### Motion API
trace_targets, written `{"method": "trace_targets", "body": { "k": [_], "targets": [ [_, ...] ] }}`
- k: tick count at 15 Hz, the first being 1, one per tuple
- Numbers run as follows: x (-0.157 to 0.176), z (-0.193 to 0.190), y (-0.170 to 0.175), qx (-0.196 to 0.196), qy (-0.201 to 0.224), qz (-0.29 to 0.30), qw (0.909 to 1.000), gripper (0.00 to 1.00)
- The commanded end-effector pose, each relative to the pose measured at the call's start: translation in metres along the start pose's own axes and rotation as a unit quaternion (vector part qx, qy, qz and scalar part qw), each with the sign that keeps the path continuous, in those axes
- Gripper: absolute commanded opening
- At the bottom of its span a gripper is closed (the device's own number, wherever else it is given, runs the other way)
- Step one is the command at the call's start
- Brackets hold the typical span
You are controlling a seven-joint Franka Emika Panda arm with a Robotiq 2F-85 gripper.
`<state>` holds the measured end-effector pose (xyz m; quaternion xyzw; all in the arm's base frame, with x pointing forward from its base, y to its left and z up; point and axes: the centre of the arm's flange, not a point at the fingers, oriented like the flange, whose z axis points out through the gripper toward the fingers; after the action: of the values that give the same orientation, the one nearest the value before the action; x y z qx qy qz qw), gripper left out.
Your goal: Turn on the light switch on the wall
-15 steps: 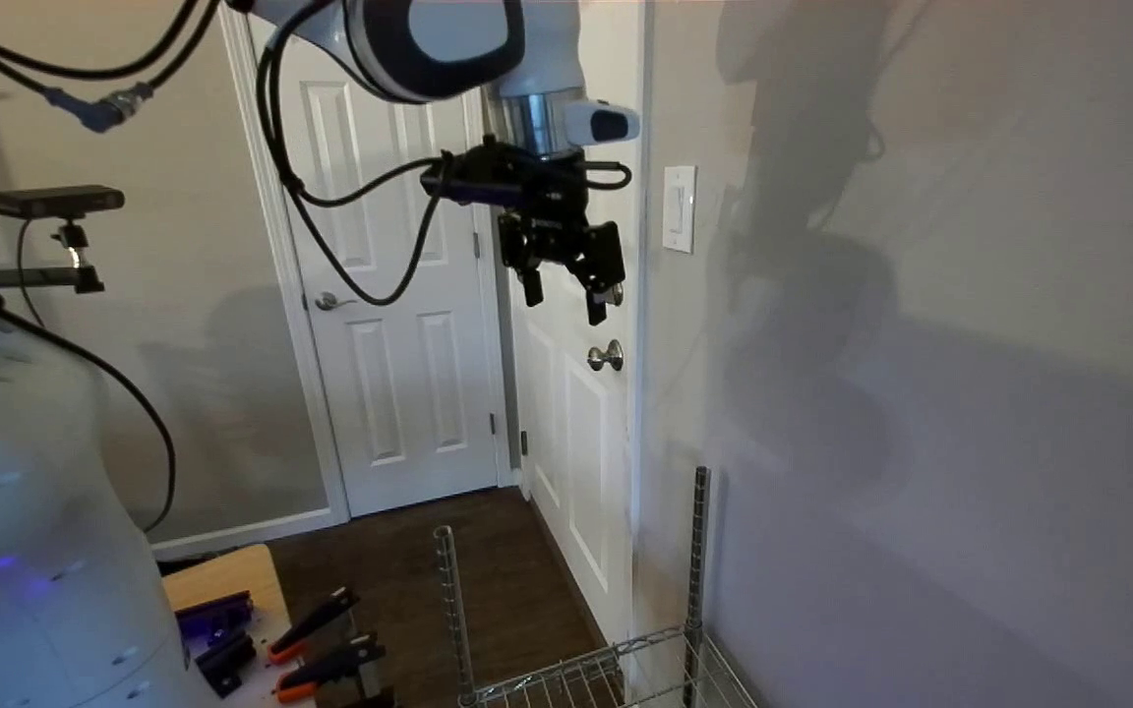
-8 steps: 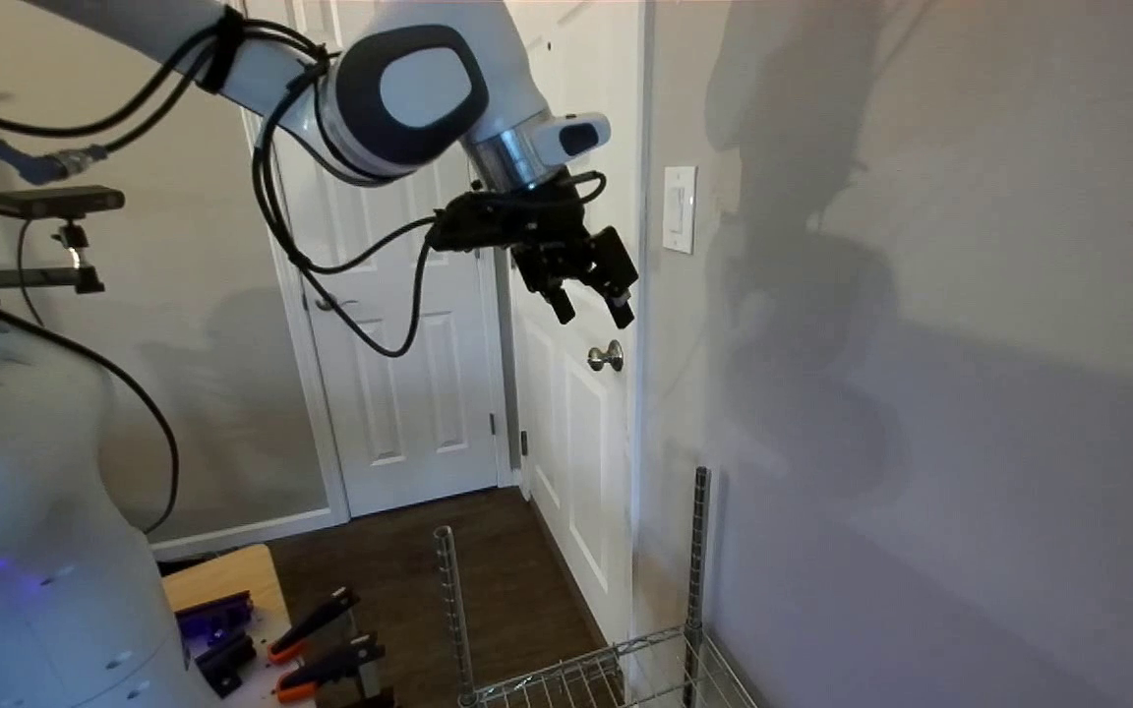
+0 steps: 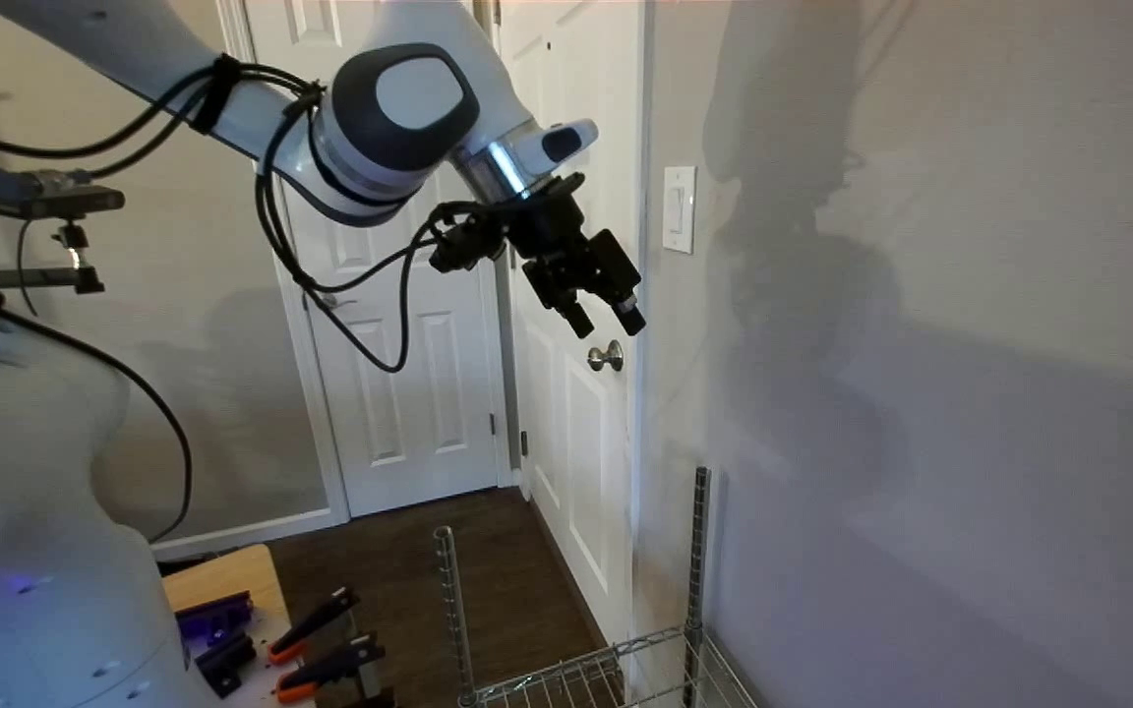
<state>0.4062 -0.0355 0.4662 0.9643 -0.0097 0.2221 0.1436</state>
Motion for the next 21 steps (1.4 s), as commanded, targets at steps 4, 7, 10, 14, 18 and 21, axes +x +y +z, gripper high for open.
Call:
{"method": "trace_targets", "body": {
  "k": [4,7,10,14,18,21],
  "targets": [
    [-0.004,0.004,0.000,-0.006,-0.021,0.003,0.9998,1.00],
    [-0.005,0.004,0.000,-0.006,-0.022,0.003,0.9997,1.00],
    [-0.005,0.004,0.000,-0.006,-0.022,0.003,0.9997,1.00],
    [-0.017,0.008,-0.010,-0.058,0.006,0.013,0.9982,1.00],
    [-0.018,0.013,-0.037,-0.082,0.034,0.041,0.9951,1.00],
    [-0.018,0.013,-0.060,-0.075,0.055,0.074,0.9929,1.00]
  ]
}}
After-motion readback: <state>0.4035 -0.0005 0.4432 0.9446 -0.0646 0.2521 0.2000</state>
